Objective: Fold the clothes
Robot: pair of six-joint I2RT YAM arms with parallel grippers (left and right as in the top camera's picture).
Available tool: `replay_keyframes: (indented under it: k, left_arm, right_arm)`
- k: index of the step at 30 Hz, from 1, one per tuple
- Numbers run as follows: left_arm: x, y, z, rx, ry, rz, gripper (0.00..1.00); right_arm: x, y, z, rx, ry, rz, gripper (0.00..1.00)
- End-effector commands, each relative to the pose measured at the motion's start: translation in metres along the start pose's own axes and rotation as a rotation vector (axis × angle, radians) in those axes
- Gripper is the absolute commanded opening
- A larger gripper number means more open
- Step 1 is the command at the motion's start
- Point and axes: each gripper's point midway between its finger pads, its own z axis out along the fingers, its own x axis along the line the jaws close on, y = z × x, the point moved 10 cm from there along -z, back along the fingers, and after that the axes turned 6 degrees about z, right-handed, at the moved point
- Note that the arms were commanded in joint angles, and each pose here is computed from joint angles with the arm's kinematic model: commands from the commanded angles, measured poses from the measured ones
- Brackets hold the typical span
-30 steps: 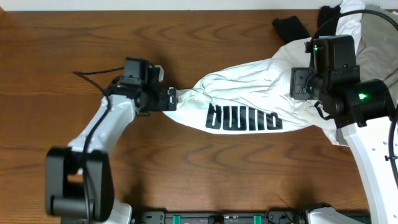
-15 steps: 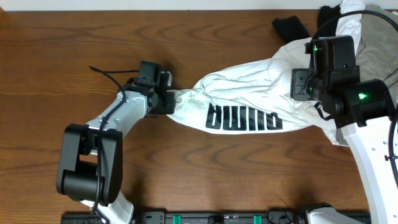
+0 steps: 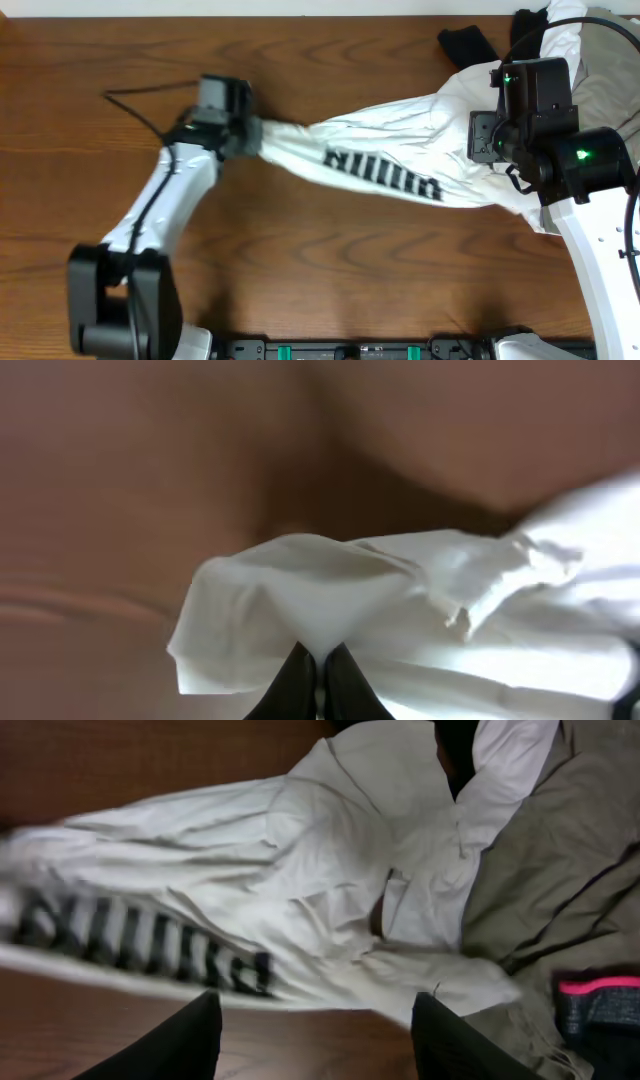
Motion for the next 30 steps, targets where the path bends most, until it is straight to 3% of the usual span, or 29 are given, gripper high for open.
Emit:
replay_keyframes:
  k: [1,5,6,7,8,9,10,18,23,30]
  left_arm:
    - [0.041,0.034,-0.027,-0.128,0.136,-0.085,0.06]
    - [0.078,0.053,-0.041,-0.232,0.198,-0.154,0.06]
    - [0.085,0.056,-0.043,-0.254,0.21,-0.167,0.23]
    - [0.089,0.056,-0.044,-0.263,0.211,-0.175,0.55]
    - [0.091,0.056,-0.044,-0.263,0.202,-0.178,0.73]
    - [0.091,0.055,-0.043,-0.254,0.183,-0.178,0.82]
    - [0.089,0.052,-0.043,-0.236,0.154,-0.176,0.85]
    - [0.028,0.015,-0.038,0.056,-0.287,-0.144,0.85]
    - [-0.024,-0.011,-0.04,0.247,-0.369,-0.055,0.87]
    - [-0.096,-0.047,-0.044,0.407,-0.497,0.039,0.87]
  right_arm:
    - [-0.003,0.001,-0.003,-0.006,-0.01,0.022,0.59]
    - [-0.004,0.0,-0.003,0.0,-0.011,0.021,0.59]
    - [-0.004,0.0,-0.003,0.0,-0.011,0.021,0.59]
    - [-0.004,0.0,-0.003,0.0,-0.011,0.021,0.59]
    - [-0.004,0.0,-0.003,0.0,-0.011,0.021,0.59]
    - [-0.004,0.0,-0.003,0.0,-0.011,0.021,0.59]
    - [-0.004,0.0,-0.003,-0.001,-0.011,0.021,0.59]
    - [-0.003,0.0,-0.003,0.0,-0.011,0.02,0.61]
    - [-0.003,-0.001,0.0,0.012,-0.015,0.005,0.63]
    - [-0.008,-0.001,0.008,0.041,-0.043,0.022,0.64]
